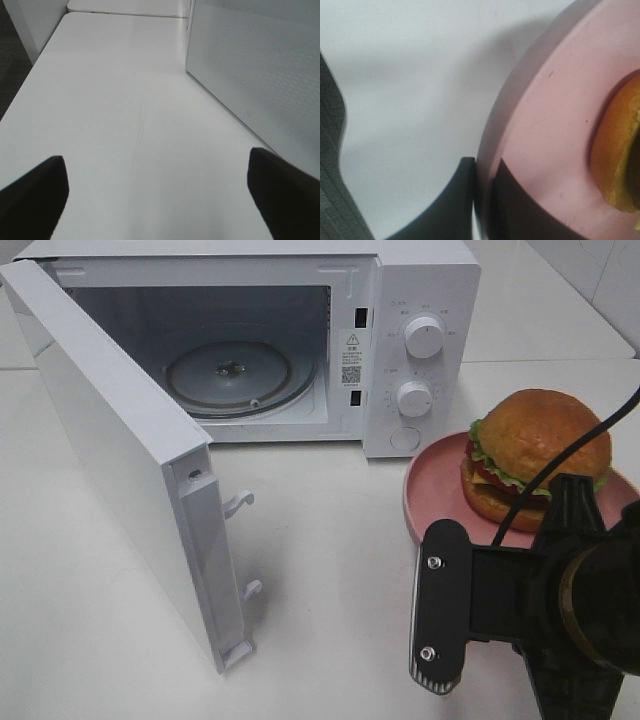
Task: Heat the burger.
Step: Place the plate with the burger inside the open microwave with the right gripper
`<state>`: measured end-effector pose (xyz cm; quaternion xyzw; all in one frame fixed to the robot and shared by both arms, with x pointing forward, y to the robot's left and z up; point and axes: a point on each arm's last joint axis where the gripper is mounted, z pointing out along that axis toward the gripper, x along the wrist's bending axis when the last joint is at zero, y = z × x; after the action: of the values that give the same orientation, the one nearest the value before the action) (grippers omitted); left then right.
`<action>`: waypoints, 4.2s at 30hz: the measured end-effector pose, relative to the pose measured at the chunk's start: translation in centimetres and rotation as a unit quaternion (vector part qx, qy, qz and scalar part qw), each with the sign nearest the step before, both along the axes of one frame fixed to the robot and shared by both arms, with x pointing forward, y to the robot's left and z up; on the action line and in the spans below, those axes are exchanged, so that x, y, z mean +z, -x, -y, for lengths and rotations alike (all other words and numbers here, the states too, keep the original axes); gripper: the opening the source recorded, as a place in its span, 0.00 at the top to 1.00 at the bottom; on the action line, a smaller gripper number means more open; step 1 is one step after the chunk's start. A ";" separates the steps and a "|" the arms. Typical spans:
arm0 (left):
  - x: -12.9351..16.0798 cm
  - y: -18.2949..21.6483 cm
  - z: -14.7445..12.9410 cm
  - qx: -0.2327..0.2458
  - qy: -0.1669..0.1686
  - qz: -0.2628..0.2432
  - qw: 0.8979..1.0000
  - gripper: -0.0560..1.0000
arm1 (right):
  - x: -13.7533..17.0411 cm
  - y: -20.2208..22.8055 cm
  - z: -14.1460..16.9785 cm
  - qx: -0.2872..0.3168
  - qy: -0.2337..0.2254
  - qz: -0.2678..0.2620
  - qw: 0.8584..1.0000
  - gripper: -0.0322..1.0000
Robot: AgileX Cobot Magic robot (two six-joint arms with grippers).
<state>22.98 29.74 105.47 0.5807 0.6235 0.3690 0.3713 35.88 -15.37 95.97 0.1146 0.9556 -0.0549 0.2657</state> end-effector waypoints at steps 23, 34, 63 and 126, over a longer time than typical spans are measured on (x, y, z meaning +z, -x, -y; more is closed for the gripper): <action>0.0 0.0 0.0 0.000 0.000 0.000 1.000 0.10 | 0.0 -0.3 -1.3 0.150 0.007 0.004 0.989 0.91; 0.0 0.0 0.0 0.000 0.000 0.000 1.000 0.10 | -0.2 -2.3 0.1 0.192 0.036 -0.017 0.981 0.91; 0.0 0.0 0.0 0.000 0.000 0.000 1.000 0.10 | 2.6 -6.7 0.9 0.356 0.025 -0.045 0.933 0.91; 0.0 0.0 0.0 0.000 0.000 0.000 1.000 0.10 | 3.8 -14.5 -5.9 0.464 0.008 -0.073 0.883 0.91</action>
<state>22.98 29.74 105.47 0.5807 0.6235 0.3690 0.3713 50.35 -9.49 99.73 -0.3488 0.9156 0.0588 0.1913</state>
